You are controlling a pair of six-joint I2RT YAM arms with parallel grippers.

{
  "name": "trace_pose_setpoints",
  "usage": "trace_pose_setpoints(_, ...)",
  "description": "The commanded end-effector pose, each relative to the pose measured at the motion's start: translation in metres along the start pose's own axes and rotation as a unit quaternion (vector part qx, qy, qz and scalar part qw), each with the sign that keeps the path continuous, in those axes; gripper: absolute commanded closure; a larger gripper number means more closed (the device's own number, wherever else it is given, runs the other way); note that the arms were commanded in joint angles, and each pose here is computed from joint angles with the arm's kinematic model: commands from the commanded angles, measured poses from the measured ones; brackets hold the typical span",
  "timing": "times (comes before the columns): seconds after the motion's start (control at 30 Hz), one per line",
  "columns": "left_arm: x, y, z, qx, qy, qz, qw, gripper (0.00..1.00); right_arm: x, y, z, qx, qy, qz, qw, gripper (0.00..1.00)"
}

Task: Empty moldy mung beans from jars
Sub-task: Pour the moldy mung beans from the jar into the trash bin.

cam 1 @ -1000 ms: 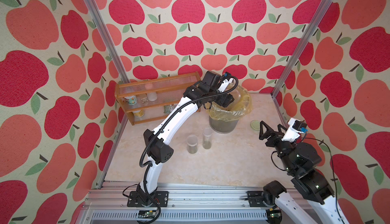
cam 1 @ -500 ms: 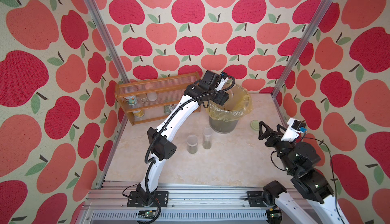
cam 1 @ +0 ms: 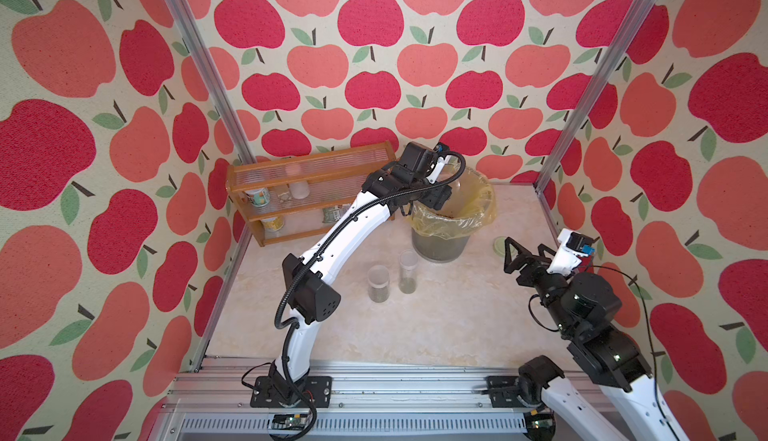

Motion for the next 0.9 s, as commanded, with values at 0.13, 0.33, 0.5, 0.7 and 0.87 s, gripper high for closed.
trace_pose_setpoints(0.13,0.005,-0.033,-0.058,-0.097,-0.007,0.018,0.995,0.62,0.004,0.004,-0.008,-0.01,0.011,-0.007,1.0,0.01)
trace_pose_setpoints(0.33,0.009,-0.021,-0.056,-0.07,-0.01,0.008,0.997,0.65,0.003,0.002,-0.01,-0.012,0.016,-0.008,1.0,0.01)
trace_pose_setpoints(0.5,-0.015,-0.037,-0.049,-0.095,0.02,-0.001,0.995,0.62,0.002,0.0,-0.009,-0.011,0.015,-0.005,1.0,0.01)
trace_pose_setpoints(0.7,0.003,-0.047,-0.064,-0.102,-0.006,0.004,0.995,0.63,0.005,0.003,-0.01,-0.008,0.016,-0.012,1.0,0.01)
trace_pose_setpoints(0.87,-0.01,-0.051,-0.058,-0.102,0.007,0.003,0.995,0.62,0.003,0.0,-0.009,-0.008,0.022,-0.009,1.0,0.01)
Point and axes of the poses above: each gripper's point midway between its finger pads, its own y axis out along the fingers, its own x axis along the line the jaws close on, z = x × y, the point moved 1 cm from there along -y, back along the fingers, and after that the axes turned 9 degrees about -y, right-handed, at the moved point
